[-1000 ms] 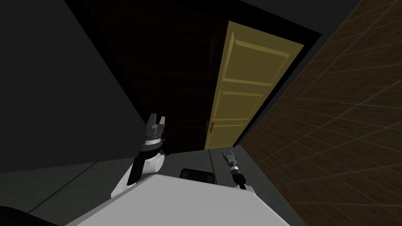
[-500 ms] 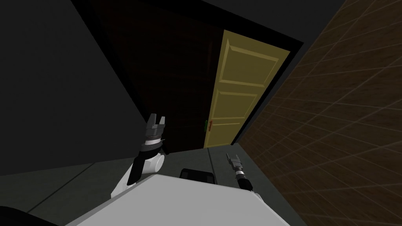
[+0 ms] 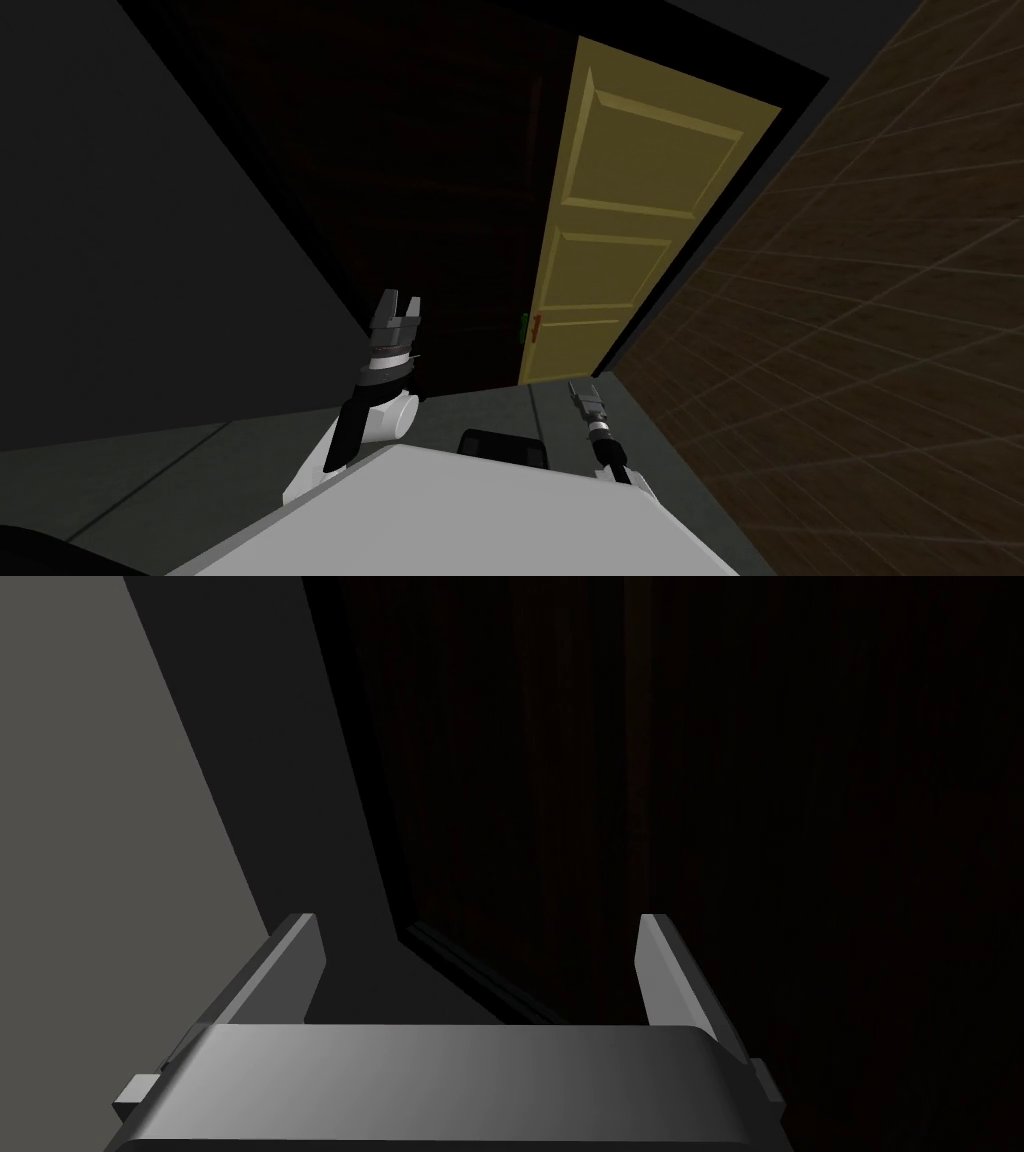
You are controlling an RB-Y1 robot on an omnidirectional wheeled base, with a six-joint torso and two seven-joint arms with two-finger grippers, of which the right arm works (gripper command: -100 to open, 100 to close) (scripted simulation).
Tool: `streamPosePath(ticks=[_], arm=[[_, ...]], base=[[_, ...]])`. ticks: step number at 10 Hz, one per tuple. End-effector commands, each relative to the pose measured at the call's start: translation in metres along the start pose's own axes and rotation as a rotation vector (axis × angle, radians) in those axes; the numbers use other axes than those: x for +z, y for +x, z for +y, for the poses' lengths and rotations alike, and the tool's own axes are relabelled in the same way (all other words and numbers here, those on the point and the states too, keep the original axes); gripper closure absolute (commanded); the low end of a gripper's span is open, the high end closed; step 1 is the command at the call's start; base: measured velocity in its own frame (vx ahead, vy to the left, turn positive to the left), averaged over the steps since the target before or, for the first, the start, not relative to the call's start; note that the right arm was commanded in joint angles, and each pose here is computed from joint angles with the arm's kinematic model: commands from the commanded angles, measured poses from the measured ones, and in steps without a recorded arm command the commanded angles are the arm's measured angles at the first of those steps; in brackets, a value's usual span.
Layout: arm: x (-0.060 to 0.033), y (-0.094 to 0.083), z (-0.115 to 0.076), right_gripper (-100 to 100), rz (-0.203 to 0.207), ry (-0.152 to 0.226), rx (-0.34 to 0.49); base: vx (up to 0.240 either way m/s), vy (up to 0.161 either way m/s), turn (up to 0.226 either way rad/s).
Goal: Pull the door open
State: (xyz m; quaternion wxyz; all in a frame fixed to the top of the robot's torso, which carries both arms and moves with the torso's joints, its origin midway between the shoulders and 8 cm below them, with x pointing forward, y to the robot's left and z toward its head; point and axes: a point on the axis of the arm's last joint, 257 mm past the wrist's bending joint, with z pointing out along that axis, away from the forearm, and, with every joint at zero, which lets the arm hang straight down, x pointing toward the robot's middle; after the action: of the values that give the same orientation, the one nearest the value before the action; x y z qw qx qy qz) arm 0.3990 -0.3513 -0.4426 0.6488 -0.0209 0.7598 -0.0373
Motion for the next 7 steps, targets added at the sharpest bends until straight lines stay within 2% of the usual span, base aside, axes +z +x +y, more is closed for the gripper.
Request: streamPosePath(ticks=[1, 3, 7], arm=[[0.0039, 0.0, 0.006, -100, -0.005, -0.007, 0.007], [0.0204, -0.014, 0.034, -100, -0.039, -0.042, 0.026], [0.0419, -0.039, 0.076, -100, -0.093, -0.098, 0.053]], base=[[0.139, -0.02, 0.025], [0.141, -0.022, 0.06], [0.17, 0.001, 0.059]])
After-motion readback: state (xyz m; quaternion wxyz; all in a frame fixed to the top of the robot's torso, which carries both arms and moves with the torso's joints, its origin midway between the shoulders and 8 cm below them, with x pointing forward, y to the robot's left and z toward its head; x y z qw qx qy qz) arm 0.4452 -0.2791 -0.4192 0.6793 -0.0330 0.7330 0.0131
